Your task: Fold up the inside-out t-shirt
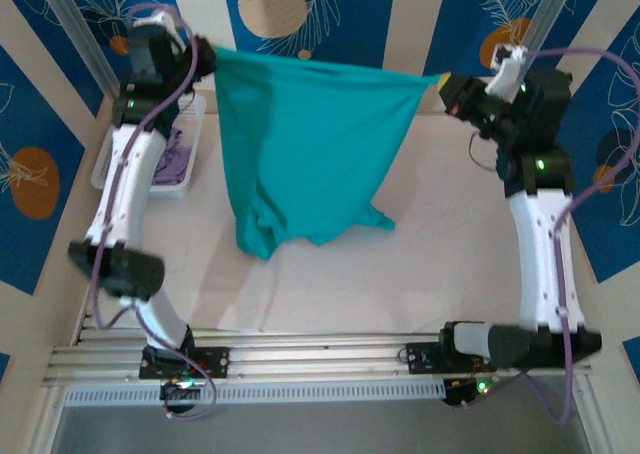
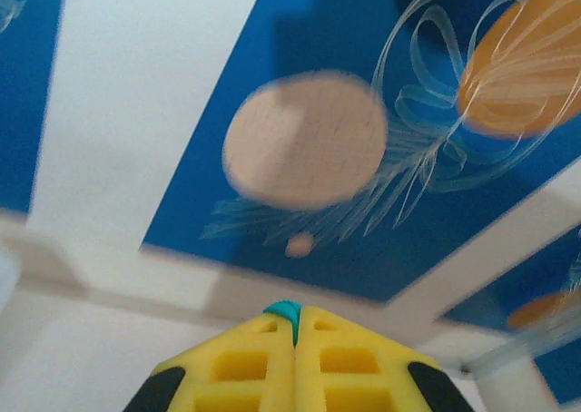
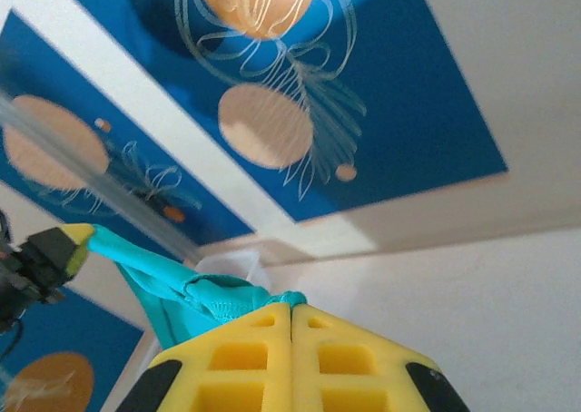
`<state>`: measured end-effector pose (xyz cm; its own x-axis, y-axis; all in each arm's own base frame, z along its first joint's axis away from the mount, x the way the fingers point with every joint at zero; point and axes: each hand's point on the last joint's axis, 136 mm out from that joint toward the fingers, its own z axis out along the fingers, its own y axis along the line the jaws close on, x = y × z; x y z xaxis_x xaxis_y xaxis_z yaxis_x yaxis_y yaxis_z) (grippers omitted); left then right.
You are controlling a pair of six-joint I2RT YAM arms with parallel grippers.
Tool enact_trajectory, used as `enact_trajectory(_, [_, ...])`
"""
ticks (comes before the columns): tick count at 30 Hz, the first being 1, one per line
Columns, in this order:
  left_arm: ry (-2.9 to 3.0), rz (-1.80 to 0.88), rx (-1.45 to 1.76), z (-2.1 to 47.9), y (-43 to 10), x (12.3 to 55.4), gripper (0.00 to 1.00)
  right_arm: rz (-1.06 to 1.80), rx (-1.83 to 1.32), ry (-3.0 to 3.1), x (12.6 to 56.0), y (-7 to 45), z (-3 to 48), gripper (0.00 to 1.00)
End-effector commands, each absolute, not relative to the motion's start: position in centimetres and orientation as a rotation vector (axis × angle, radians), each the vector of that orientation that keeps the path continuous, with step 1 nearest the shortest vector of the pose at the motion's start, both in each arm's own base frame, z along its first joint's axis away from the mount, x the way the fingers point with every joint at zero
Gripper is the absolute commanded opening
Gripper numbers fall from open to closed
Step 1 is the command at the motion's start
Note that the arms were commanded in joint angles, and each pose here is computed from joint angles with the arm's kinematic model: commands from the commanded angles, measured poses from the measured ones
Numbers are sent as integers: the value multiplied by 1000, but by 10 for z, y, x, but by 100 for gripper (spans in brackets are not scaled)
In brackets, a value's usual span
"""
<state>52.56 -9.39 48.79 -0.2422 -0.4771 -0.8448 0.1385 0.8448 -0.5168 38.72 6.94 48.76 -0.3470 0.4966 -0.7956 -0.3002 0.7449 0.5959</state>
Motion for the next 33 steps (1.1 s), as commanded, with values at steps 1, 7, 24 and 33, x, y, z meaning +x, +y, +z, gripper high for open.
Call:
enact_trajectory(1, [1551,-612,-169,575,-90,503,0,754,83,1510,375,60,571,0])
enact_trajectory(7, [1402,-672,-95,631,-93,445,0,747,17,1448,343,71,604,0])
enact_trajectory(24, [2262,-764,45,177,-183,288,0,746,509,2208,265,60,208,0])
enact_trajectory(33, [2443,-767,229,95,-210,258,33,764,537,2325,256,62,149,0])
